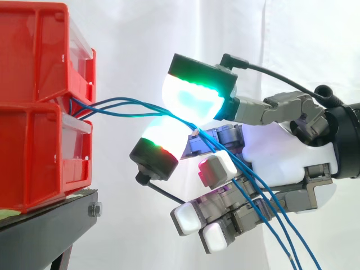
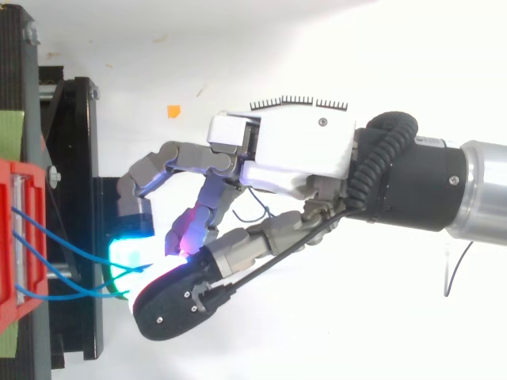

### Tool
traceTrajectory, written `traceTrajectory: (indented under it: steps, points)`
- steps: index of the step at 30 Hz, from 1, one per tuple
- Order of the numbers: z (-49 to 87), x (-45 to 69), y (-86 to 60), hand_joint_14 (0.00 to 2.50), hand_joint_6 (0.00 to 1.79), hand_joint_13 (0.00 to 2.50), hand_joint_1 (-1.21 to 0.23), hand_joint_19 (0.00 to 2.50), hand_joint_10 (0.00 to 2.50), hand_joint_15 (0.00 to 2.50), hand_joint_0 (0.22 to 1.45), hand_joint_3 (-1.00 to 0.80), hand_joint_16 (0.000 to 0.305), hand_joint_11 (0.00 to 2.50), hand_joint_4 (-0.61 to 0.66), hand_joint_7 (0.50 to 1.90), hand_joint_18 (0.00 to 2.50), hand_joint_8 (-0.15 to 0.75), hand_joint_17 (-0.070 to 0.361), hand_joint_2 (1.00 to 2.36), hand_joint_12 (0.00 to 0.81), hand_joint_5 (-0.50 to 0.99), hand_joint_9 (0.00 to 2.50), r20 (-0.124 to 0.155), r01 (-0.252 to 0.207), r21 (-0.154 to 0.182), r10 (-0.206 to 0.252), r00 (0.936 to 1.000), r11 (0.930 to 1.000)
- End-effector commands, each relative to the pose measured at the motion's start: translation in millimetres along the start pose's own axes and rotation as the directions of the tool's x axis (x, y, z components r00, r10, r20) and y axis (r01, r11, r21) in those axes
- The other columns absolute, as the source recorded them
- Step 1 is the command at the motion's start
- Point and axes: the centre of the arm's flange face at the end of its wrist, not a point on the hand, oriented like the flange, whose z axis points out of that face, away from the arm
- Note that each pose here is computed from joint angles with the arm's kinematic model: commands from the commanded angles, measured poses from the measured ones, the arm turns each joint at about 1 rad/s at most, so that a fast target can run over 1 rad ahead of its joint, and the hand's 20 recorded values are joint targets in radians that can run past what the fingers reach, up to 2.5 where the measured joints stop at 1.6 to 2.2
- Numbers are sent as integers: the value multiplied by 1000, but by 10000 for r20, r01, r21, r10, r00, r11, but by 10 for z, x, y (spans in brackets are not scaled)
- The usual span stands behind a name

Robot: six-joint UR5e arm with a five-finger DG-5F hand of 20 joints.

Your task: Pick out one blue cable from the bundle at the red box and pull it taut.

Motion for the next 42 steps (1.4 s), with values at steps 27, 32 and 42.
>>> traceTrajectory:
  steps: [27, 32, 42]
  points:
    - [24, 9, 23, 20, 888, 1010, -650, 623, 26, 512, 569, -500, 48, 631, 21, 1073, 826, 288, 107, 1000, 370, -83, 1404, -19, -8, -247, 7, 10000, 9997]
    - [26, 10, 31, 21, 881, 1006, -636, 637, 24, 519, 568, -500, 48, 641, 26, 1080, 827, 291, 108, 1000, 370, -83, 1408, -21, -12, -262, 12, 10000, 9997]
    - [27, -2, 31, 20, 811, 985, -671, 602, 22, 498, 491, -500, 54, 609, 60, 991, 839, 302, 121, 1000, 397, -87, 1373, -6, -14, -262, 14, 10000, 9997]
